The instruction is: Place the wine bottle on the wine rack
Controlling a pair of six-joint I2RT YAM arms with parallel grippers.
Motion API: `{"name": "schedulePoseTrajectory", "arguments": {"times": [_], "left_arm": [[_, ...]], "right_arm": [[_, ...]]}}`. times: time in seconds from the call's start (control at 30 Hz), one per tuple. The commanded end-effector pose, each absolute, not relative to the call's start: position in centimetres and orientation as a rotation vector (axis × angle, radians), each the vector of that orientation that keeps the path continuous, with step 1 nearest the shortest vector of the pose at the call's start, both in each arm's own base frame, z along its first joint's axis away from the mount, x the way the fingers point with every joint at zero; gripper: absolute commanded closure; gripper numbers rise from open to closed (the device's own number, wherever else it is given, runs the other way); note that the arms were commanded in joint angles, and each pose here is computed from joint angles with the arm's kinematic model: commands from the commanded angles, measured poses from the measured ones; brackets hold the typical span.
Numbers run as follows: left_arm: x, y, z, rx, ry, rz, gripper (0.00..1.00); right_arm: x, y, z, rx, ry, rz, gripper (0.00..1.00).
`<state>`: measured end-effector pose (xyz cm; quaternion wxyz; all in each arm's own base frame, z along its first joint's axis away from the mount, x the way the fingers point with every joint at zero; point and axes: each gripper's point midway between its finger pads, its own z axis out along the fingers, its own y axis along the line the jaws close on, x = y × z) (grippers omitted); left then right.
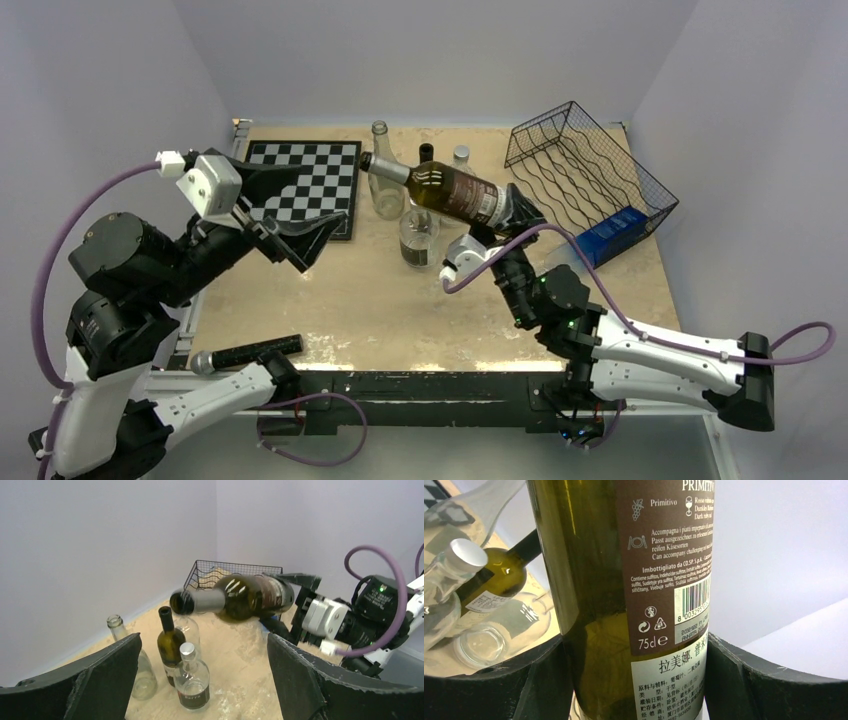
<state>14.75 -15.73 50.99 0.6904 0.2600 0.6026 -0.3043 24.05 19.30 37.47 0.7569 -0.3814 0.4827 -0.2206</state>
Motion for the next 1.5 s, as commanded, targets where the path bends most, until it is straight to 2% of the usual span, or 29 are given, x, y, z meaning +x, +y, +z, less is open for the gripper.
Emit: {"name": "schedulePoseTrajectory", "arguments": {"times": [0.0,0.13,0.27,0.57,0.73,0.97,1.1,1.27,1.47], "left_arm": [[15.0,-17.4,52.2,0.656,1.322,-0.704,0.01],[15.0,-18.5,51.8,0.714,1.326,-0.724,0.01],[14.9,-20.1,48.9,0.81,1.422,-0.767,0.01],[10.8,-20.9,42.9,1.017,1.577,-0.926,0.01],[9.8,-21.1,38.9,1.13,1.697,-0.953,0.1],[8.7,-21.7,36.5,1.237,1.728,-1.023,0.13],[9.0,-22.1,35.2,1.255,1.766,-1.026,0.21],[10.0,-22.1,34.1,1.256,1.812,-0.974,0.47],[9.8,-22.2,33.3,1.282,1.826,-0.982,0.52]], "right_arm": [[23.1,20.7,40.0,-0.829,0.938,-0.509,1.0],[22.4,22.5,39.0,-0.899,0.913,-0.488,1.0],[21.2,23.6,38.0,-0.992,0.94,-0.377,1.0],[17.8,24.5,37.6,-1.17,0.903,-0.306,1.0],[16.6,24.2,38.1,-1.189,0.895,-0.268,1.0],[16.2,23.9,38.6,-1.2,0.907,-0.249,1.0],[16.1,23.8,39.0,-1.201,0.906,-0.243,1.0],[15.7,23.8,39.3,-1.205,0.905,-0.207,1.0],[15.4,23.9,39.5,-1.187,0.913,-0.15,1.0]]}}
